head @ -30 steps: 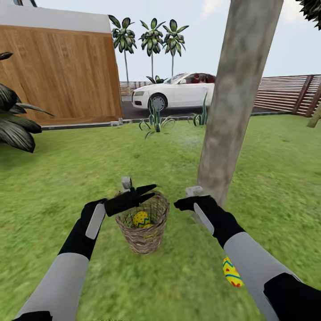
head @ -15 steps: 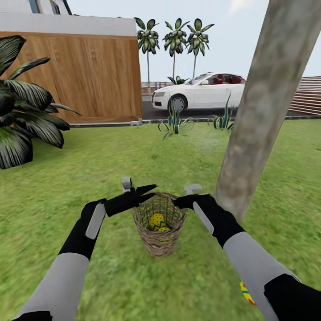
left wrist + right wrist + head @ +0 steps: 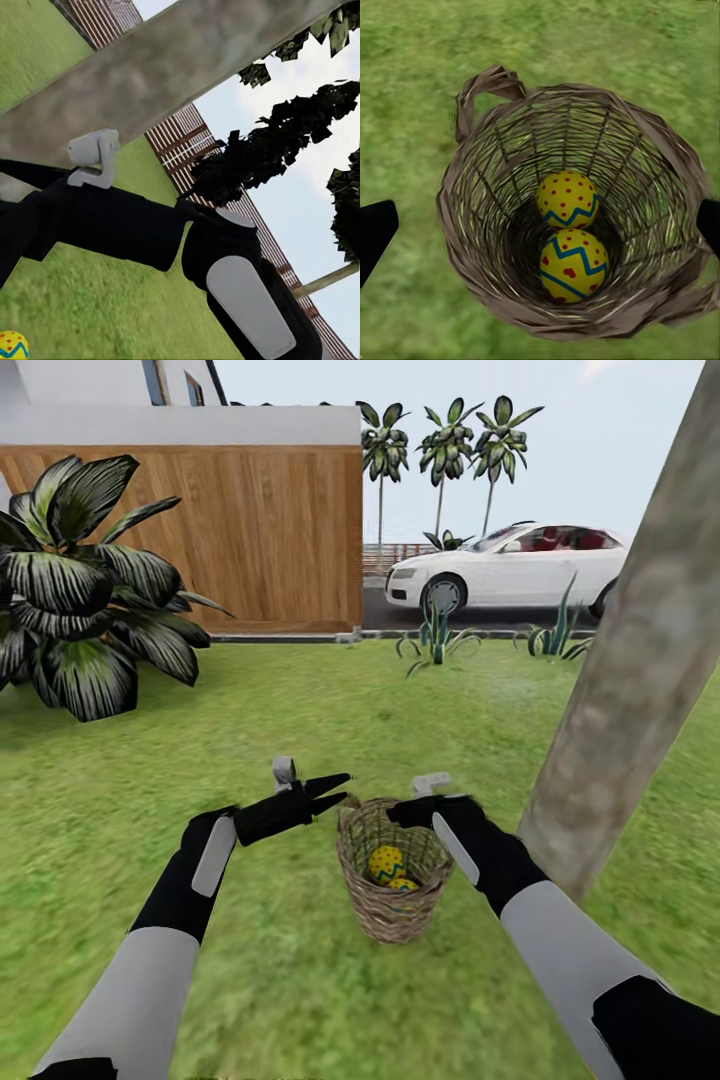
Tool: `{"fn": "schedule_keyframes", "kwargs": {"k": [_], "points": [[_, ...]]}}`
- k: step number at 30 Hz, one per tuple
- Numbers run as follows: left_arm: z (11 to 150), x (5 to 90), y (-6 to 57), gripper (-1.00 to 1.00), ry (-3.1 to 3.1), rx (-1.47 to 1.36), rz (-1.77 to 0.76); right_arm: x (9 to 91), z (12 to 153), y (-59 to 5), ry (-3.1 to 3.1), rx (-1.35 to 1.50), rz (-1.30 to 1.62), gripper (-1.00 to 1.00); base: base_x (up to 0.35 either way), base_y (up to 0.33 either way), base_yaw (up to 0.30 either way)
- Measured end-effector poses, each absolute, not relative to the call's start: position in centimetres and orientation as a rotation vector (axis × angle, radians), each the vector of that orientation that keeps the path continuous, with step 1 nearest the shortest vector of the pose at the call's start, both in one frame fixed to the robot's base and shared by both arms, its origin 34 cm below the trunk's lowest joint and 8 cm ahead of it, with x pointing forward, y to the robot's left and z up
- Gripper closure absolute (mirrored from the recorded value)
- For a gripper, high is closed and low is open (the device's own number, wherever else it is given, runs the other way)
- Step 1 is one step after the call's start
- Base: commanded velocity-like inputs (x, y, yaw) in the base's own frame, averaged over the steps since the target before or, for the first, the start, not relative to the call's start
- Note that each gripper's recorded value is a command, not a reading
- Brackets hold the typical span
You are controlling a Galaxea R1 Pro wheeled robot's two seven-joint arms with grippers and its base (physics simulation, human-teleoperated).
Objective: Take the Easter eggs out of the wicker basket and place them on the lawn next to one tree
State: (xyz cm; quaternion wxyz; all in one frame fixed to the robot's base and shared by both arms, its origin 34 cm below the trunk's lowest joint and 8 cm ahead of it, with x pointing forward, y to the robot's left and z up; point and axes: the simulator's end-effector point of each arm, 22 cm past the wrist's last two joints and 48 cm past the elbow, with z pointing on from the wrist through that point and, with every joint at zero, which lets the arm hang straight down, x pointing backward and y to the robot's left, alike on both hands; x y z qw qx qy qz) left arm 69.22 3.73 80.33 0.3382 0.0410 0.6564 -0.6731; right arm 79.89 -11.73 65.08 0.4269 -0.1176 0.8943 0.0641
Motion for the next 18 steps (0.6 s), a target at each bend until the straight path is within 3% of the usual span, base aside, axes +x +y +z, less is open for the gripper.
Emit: {"fn": "schedule_keyframes", "kwargs": {"k": [18], "points": [[80.26,69.25,3.81,-1.00,1.702,0.105,-1.751,79.71,64.52,-11.93,2.244,-0.293,0.155,-1.00,0.042,0.000,0.009]]}}
